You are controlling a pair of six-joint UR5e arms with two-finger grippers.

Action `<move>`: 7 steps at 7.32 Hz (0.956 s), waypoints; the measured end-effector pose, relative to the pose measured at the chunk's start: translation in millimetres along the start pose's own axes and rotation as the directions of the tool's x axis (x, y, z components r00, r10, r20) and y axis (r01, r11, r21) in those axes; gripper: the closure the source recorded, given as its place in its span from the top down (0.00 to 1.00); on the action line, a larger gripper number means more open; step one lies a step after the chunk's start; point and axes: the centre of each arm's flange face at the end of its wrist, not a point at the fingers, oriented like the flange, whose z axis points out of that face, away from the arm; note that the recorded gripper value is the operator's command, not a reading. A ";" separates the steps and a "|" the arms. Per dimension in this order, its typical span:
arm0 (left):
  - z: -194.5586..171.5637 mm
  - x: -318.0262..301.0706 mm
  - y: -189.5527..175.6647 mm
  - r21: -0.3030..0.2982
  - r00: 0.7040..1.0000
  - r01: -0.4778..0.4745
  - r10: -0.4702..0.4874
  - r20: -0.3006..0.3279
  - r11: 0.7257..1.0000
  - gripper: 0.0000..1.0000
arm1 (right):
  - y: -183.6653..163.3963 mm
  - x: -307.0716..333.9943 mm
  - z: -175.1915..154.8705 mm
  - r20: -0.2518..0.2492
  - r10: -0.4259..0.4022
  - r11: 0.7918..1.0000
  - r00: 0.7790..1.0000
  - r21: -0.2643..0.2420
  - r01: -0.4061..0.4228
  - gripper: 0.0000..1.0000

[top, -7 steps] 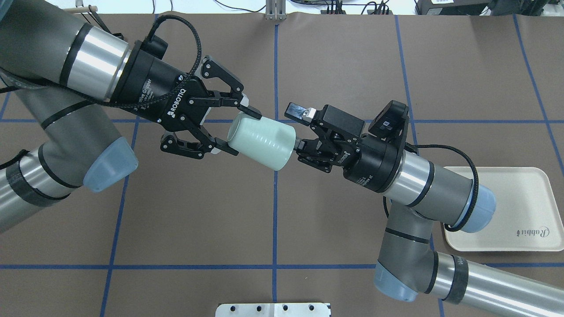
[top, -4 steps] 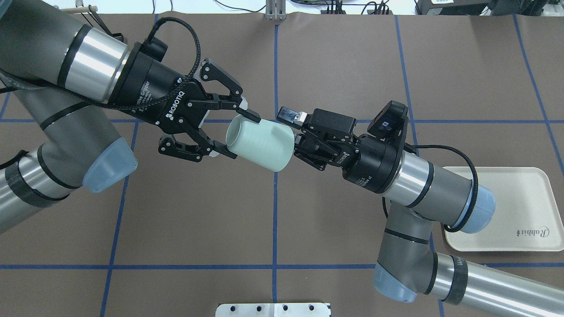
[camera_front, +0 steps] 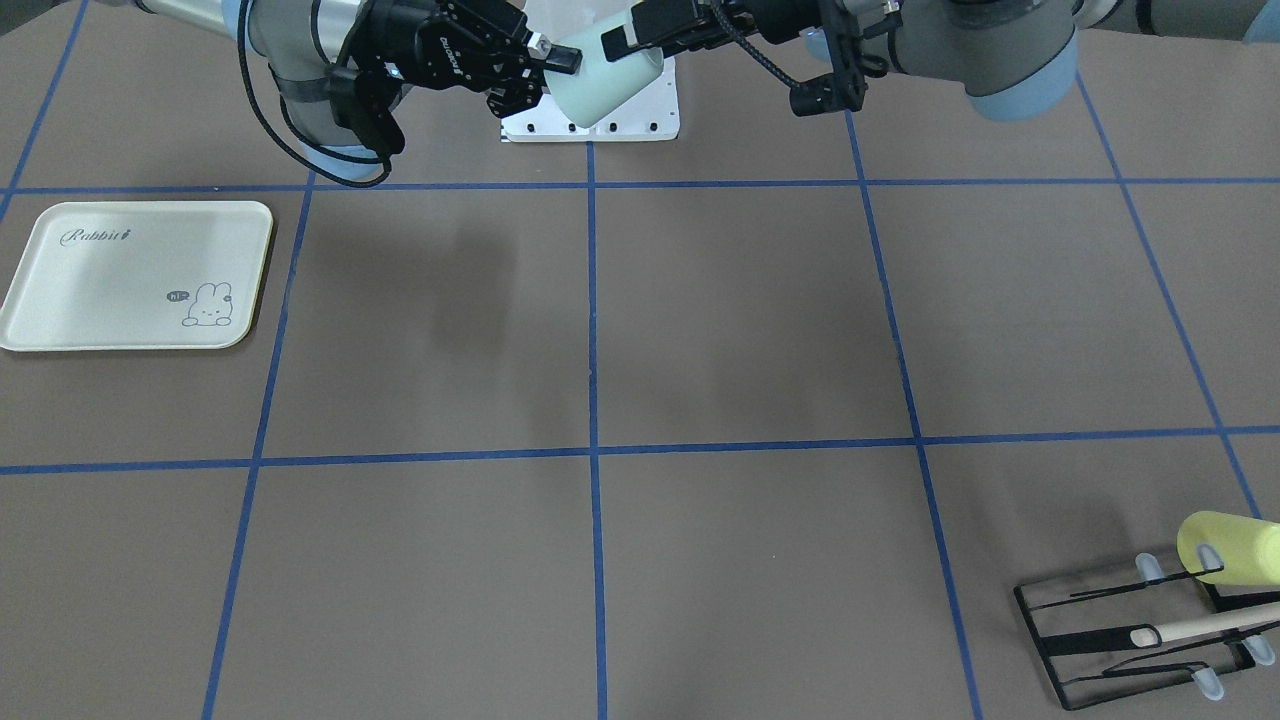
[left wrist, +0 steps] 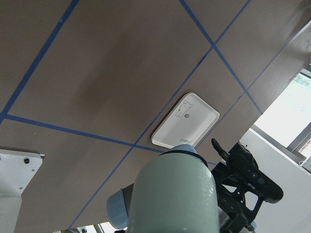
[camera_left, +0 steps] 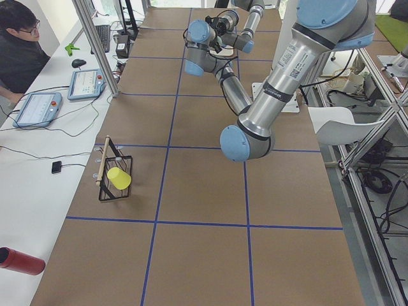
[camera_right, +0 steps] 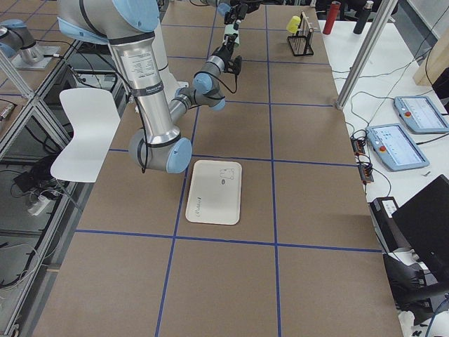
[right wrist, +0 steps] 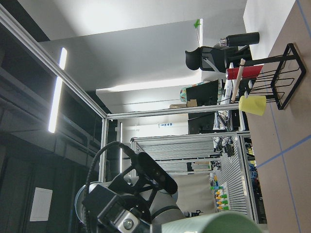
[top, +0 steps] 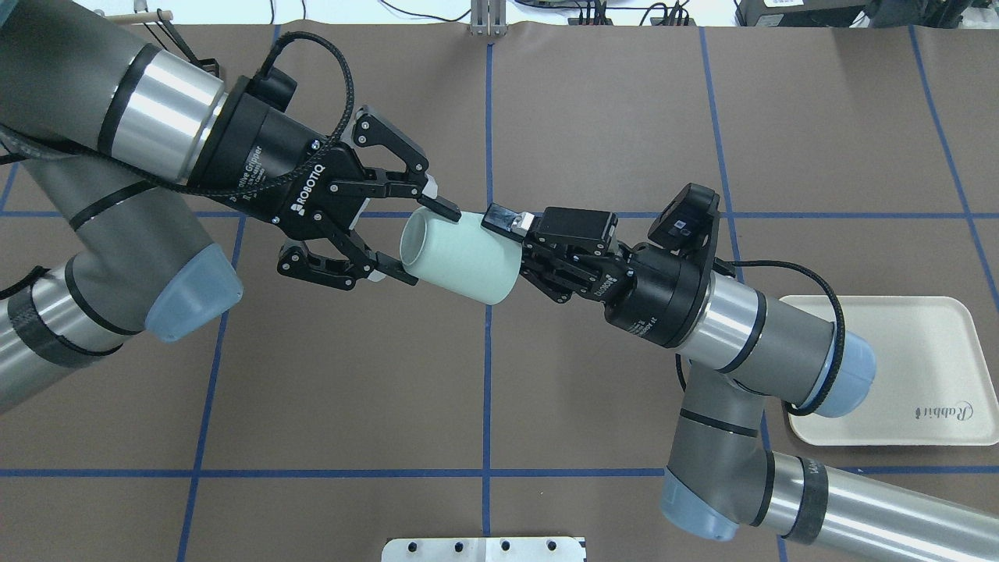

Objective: Left arm grabs green cup and hands to right arm on tray

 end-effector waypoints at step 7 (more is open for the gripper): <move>1.6 -0.7 -3.8 0.002 0.998 -0.061 0.061 0.005 0.998 1.00 | 8.6 -6.4 -11.1 0.076 0.087 0.996 0.993 -0.040 -0.084 0.00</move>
